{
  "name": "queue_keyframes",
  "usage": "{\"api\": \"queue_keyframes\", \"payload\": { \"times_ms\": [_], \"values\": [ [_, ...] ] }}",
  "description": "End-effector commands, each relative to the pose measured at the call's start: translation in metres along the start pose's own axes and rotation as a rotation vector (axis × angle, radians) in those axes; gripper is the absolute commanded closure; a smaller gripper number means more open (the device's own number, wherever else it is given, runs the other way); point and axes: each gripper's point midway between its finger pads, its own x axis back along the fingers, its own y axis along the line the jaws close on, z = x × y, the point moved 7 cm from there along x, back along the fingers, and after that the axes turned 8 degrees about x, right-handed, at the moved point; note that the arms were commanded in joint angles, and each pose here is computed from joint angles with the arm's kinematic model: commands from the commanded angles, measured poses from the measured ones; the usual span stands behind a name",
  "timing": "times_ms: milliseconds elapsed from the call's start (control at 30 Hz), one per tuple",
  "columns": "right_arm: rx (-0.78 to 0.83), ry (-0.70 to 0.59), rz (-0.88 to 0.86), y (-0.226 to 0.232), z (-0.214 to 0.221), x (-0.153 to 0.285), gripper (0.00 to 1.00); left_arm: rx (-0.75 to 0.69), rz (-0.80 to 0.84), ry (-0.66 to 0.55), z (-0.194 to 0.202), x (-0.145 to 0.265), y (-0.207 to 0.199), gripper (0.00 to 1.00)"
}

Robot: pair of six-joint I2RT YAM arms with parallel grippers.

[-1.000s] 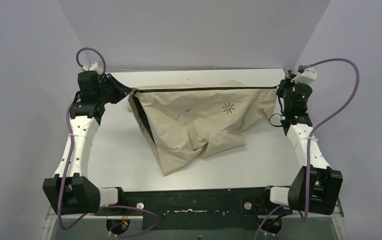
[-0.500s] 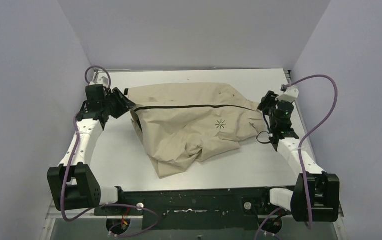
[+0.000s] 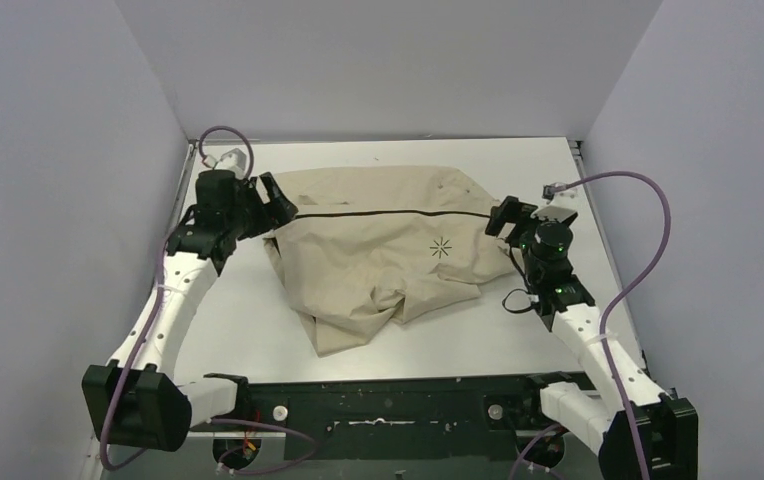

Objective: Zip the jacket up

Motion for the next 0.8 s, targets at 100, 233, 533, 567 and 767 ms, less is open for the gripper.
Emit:
{"api": "queue_keyframes", "payload": {
  "times_ms": [100,233,533,567,767],
  "values": [
    [0.04,0.031,-0.041,0.025,0.011,0.033,0.0,-0.219,0.032,0.006,0.025,0.021,-0.037,0.18],
    [0.058,0.011,-0.042,0.023,0.009,0.054,0.0,-0.284,0.09,0.042,0.047,0.031,-0.042,0.18],
    [-0.092,-0.021,0.247,-0.014,0.019,0.08,0.0,-0.418,0.445,0.015,0.081,0.075,-0.045,0.12],
    [-0.093,-0.03,0.296,-0.02,0.025,0.08,0.0,-0.437,0.478,-0.011,0.084,0.075,-0.043,0.12],
    [0.001,-0.072,0.56,-0.048,0.062,0.066,0.0,-0.405,0.425,-0.306,0.093,0.048,-0.005,0.12]
  ]
}}
